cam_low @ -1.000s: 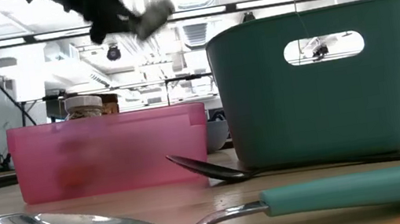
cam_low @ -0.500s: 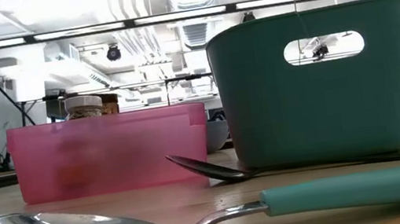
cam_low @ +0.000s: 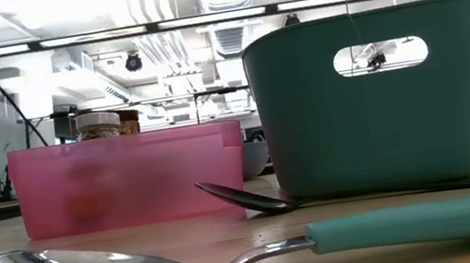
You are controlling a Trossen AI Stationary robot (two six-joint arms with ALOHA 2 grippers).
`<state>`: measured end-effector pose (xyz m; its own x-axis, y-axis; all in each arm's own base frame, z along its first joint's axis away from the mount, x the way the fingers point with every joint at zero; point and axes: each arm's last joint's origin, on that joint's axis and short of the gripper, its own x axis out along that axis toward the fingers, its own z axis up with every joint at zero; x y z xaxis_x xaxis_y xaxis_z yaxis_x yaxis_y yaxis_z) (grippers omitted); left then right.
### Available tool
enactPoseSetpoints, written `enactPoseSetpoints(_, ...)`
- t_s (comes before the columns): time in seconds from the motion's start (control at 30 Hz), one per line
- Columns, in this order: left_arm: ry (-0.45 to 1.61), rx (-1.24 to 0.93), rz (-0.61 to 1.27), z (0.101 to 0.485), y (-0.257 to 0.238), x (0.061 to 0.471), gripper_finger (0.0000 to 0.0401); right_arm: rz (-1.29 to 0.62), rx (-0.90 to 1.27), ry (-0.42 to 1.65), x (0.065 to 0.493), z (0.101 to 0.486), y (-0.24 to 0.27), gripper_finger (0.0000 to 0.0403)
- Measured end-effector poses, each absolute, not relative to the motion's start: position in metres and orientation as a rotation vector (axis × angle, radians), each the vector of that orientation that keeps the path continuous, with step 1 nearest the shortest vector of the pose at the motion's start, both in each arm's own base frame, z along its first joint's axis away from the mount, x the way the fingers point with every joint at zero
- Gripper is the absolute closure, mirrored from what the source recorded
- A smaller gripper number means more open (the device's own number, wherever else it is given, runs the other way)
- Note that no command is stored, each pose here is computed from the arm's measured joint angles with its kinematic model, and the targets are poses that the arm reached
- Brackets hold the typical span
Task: Pick & Place Food Item
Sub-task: Put the green spice bottle into the red bin
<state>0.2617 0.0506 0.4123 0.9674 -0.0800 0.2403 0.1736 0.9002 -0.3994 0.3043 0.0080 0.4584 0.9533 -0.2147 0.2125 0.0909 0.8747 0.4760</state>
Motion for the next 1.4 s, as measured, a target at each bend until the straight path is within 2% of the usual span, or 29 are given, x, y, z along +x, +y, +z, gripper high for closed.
enactPoseSetpoints(0.27,-0.211,-0.435,-0.169,0.414,0.043,0.272,0.0224,-0.254,0.479,-0.198,0.317,0.464,0.007,0.0060)
enactPoseSetpoints(0.77,-0.194,-0.439,-0.185,0.410,0.039,0.279,0.0224,-0.267,0.479,-0.098,0.334,0.465,0.008,0.0063)
enactPoseSetpoints(0.9,-0.183,-0.438,-0.181,0.409,0.039,0.279,0.0224,-0.274,0.483,-0.070,0.334,0.469,0.008,0.0101)
enactPoseSetpoints(1.07,-0.176,-0.422,-0.181,0.408,0.039,0.279,0.0224,-0.266,0.468,-0.066,0.334,0.473,0.009,0.0200)
enactPoseSetpoints(1.1,-0.177,-0.418,-0.180,0.408,0.039,0.279,0.0224,-0.260,0.465,-0.066,0.334,0.473,0.009,0.0210)
enactPoseSetpoints(1.23,-0.174,-0.416,-0.179,0.408,0.039,0.279,0.0220,-0.234,0.461,-0.056,0.334,0.474,0.010,0.0211)
enactPoseSetpoints(1.4,-0.164,-0.429,-0.185,0.407,0.038,0.279,0.0174,-0.226,0.446,-0.040,0.335,0.472,0.010,0.0211)
